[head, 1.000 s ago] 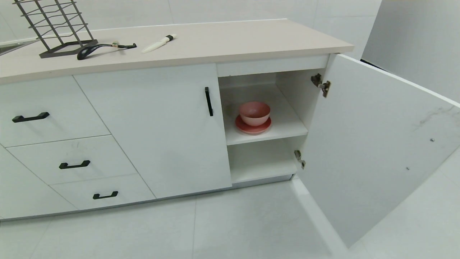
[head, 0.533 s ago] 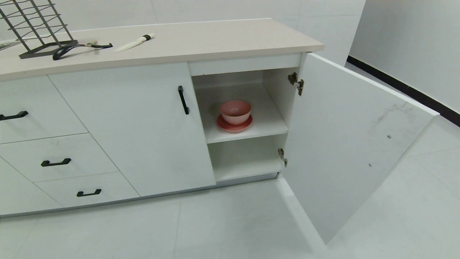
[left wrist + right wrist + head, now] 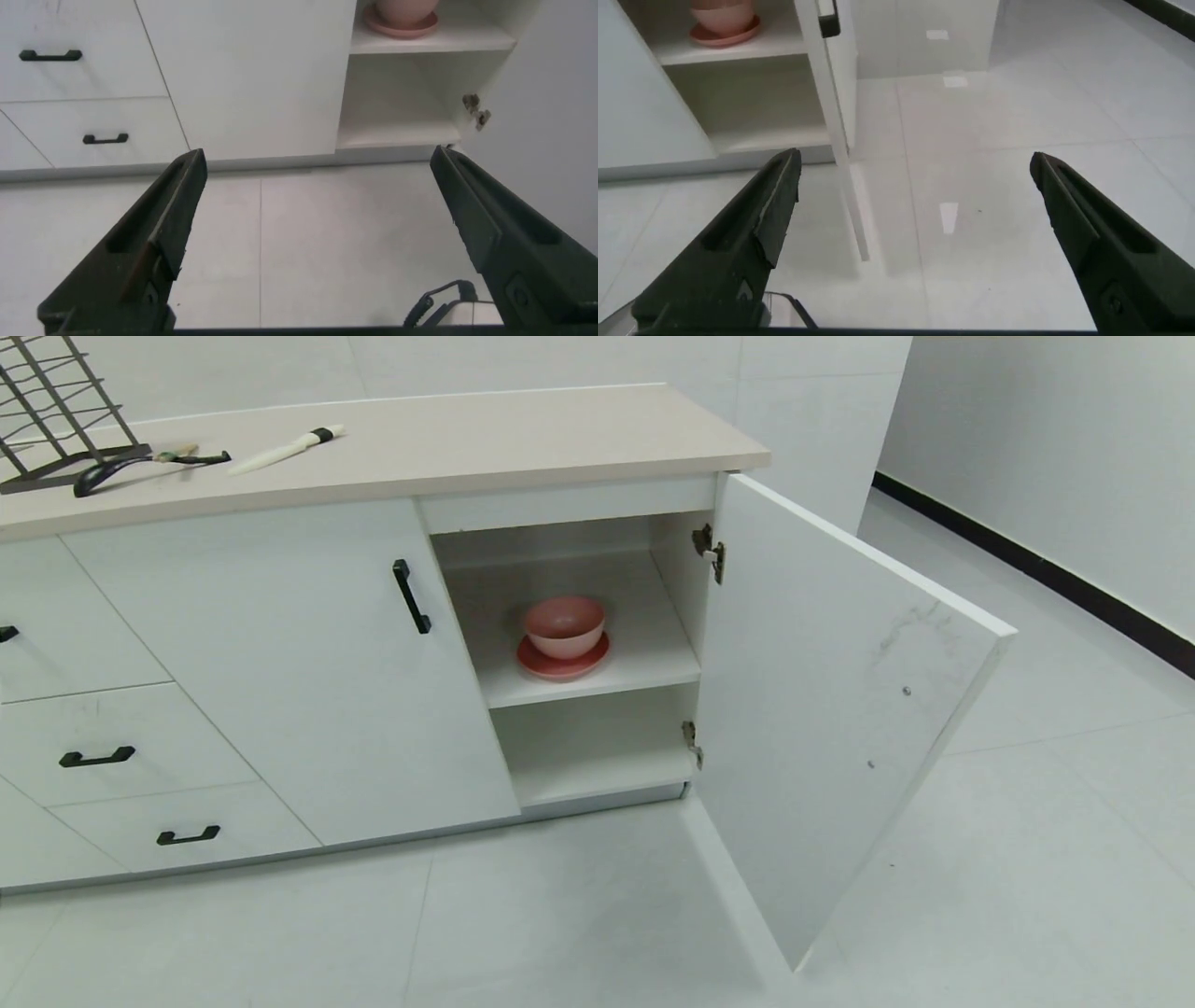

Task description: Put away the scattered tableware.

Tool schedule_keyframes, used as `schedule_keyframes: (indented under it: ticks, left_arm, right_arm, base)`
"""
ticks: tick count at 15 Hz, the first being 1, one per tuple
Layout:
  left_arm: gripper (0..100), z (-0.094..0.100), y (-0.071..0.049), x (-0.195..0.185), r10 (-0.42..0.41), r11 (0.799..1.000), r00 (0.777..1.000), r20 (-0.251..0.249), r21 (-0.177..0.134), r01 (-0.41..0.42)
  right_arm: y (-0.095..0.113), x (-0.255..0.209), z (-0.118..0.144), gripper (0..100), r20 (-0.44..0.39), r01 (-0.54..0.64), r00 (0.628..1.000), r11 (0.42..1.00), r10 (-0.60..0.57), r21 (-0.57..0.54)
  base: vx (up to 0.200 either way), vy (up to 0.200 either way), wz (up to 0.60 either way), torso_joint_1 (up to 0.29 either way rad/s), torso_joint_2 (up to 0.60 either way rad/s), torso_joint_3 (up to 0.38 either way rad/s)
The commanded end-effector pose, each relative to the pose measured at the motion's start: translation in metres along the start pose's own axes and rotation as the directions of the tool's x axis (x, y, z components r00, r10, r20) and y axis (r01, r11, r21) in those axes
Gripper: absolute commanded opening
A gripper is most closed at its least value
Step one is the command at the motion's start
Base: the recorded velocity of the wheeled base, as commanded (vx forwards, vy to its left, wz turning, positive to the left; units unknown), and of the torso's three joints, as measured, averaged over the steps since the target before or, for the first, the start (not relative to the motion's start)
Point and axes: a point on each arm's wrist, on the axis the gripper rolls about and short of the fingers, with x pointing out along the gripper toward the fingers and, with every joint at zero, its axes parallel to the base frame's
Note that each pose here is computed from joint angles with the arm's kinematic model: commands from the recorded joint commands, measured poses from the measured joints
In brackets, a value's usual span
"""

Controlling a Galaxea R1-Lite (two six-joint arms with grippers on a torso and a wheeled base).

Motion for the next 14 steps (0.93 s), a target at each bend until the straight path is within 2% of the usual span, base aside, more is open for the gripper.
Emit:
schedule_keyframes:
  ticks: [1,4,6,7,10,11,12,13,14]
  left_arm:
    - [100,0.0,0.0,0.0,0.001,1.0,1.0,0.0,-0.001,-0.001]
    - [100,0.0,0.0,0.0,0.001,1.0,1.0,0.0,-0.001,-0.001]
    - [100,0.0,0.0,0.0,0.001,1.0,1.0,0.0,-0.001,-0.001]
    - [100,0.0,0.0,0.0,0.001,1.0,1.0,0.0,-0.001,-0.001]
    - [100,0.0,0.0,0.0,0.001,1.0,1.0,0.0,0.017,-0.001]
    - [100,0.0,0.0,0.0,0.001,1.0,1.0,0.0,0.013,-0.001]
    - [100,0.0,0.0,0.0,0.001,1.0,1.0,0.0,0.011,-0.001]
    - [100,0.0,0.0,0.0,0.001,1.0,1.0,0.0,0.016,-0.001]
    - [100,0.0,0.0,0.0,0.001,1.0,1.0,-0.001,0.024,-0.001]
  right_arm:
    - [0.0,0.0,0.0,100,-0.003,-0.002,1.0,1.0,0.002,-0.004]
    - [0.0,0.0,0.0,100,-0.001,0.008,1.0,1.0,-0.008,0.002]
    - [0.0,0.0,-0.001,100,-0.009,0.009,1.0,0.998,-0.009,-0.054]
    - [0.0,0.0,-0.001,0,-0.01,0.004,1.0,0.997,-0.005,-0.071]
    - [0.0,0.0,-0.001,0,-0.012,-0.008,1.0,0.997,0.008,-0.074]
    - [0.0,0.0,-0.002,0,-0.016,0.002,1.0,0.997,-0.003,-0.075]
    - [0.0,0.0,0.004,0,0.033,0.014,0.999,0.998,-0.012,-0.066]
    - [0.0,-0.001,0.015,0,0.127,0.022,0.992,0.997,-0.013,-0.074]
    - [0.0,-0.001,0.026,0,0.148,0.031,0.989,0.996,-0.019,-0.081]
  base:
    - [0.0,0.0,0.0,0.0,0.0,0.0]
    - [0.0,0.0,0.0,0.0,0.0,0.0]
    - [0.0,0.0,0.0,0.0,0.0,0.0]
    - [0.0,0.0,0.0,0.0,0.0,0.0]
    - [0.0,0.0,0.0,0.0,0.0,0.0]
    - [0.0,0.0,0.0,0.0,0.0,0.0]
    - [0.0,0.0,0.0,0.0,0.0,0.0]
    - [0.0,0.0,0.0,0.0,0.0,0.0]
    - [0.0,0.0,0.0,0.0,0.0,0.0]
